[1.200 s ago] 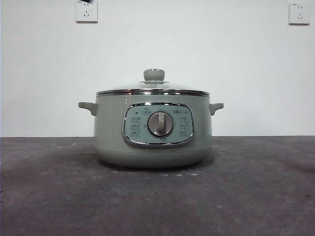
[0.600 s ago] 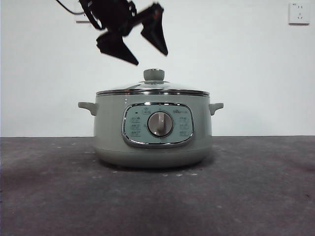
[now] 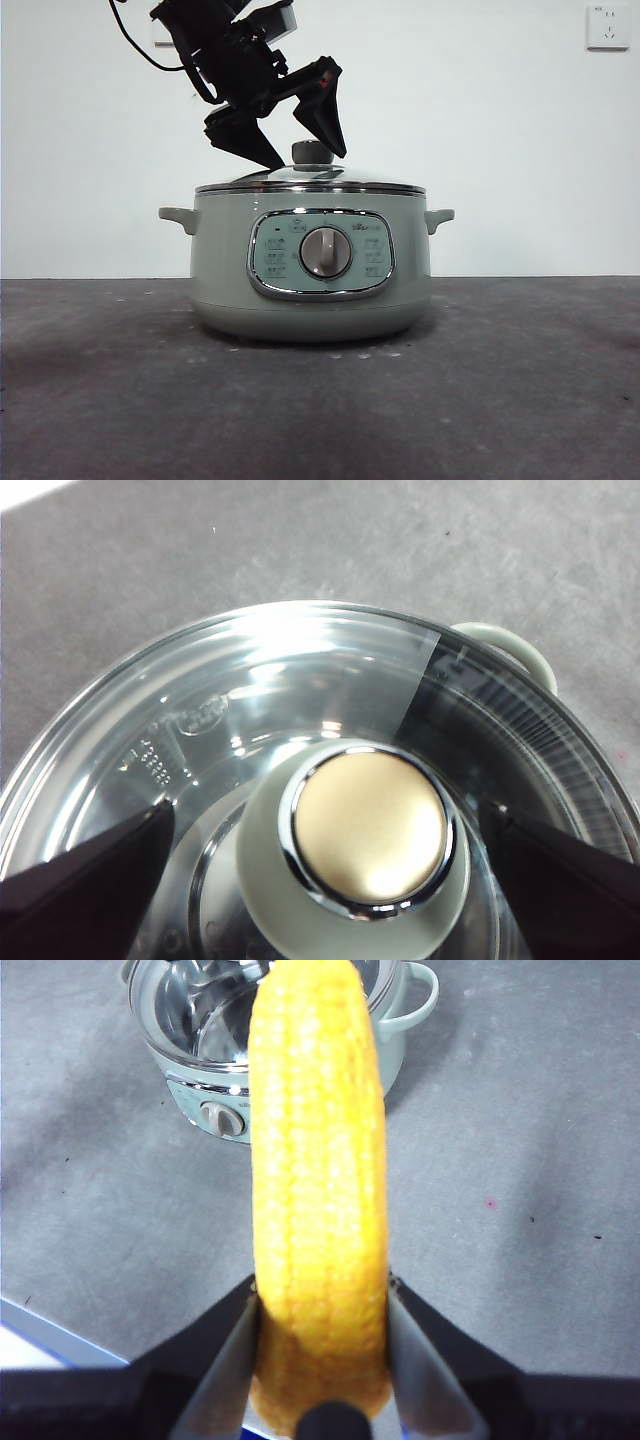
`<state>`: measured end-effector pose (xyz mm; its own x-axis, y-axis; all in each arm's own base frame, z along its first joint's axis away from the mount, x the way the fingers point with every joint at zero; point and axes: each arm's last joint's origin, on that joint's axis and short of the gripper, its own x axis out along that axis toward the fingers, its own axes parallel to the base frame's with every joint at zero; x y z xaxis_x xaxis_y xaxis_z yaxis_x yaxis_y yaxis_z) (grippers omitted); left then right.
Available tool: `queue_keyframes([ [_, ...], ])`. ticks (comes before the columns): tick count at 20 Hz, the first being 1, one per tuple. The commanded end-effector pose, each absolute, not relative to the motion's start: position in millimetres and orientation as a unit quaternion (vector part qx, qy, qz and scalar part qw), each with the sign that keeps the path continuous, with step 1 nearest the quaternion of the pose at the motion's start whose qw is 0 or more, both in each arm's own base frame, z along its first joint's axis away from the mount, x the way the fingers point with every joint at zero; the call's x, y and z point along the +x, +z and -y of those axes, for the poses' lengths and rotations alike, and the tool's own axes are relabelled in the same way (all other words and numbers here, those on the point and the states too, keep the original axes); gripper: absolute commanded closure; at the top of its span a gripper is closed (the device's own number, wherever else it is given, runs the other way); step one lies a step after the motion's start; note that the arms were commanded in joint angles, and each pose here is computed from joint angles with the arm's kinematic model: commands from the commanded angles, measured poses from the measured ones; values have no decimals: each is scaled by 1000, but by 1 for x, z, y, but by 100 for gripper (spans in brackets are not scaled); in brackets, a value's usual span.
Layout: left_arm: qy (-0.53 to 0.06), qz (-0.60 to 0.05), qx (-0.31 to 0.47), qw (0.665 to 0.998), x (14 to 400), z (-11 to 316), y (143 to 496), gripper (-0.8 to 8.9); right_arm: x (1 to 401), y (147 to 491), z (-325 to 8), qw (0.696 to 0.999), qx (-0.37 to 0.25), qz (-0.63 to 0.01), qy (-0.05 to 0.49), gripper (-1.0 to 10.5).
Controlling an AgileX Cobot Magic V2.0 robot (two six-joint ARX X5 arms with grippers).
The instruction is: Pick up the corn,open the lid,put the corn in the pot,close the lid
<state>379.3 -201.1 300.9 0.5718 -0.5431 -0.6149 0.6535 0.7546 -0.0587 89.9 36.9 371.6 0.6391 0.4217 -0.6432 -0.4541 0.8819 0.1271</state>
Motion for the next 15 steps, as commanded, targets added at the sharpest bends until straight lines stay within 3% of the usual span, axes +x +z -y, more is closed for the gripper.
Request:
queue_keyframes([
  [1,-342,-312,92,882,381,203,299,190,89,373,-37,906,-21,-344,244,962],
  [2,-342,-315,91,881,380,203,299,208,89,373,-37,907,-21,-344,243,962],
  [9,-346,-320,93,877,378,206,298,597,89,373,-37,907,-22,-344,242,962],
  [14,-350,-320,88,876,378,207,298,734,90,373,-37,906,-23,-347,242,962],
  [15,-350,-320,88,876,378,207,298,806,89,373,-37,906,-23,-347,243,962],
])
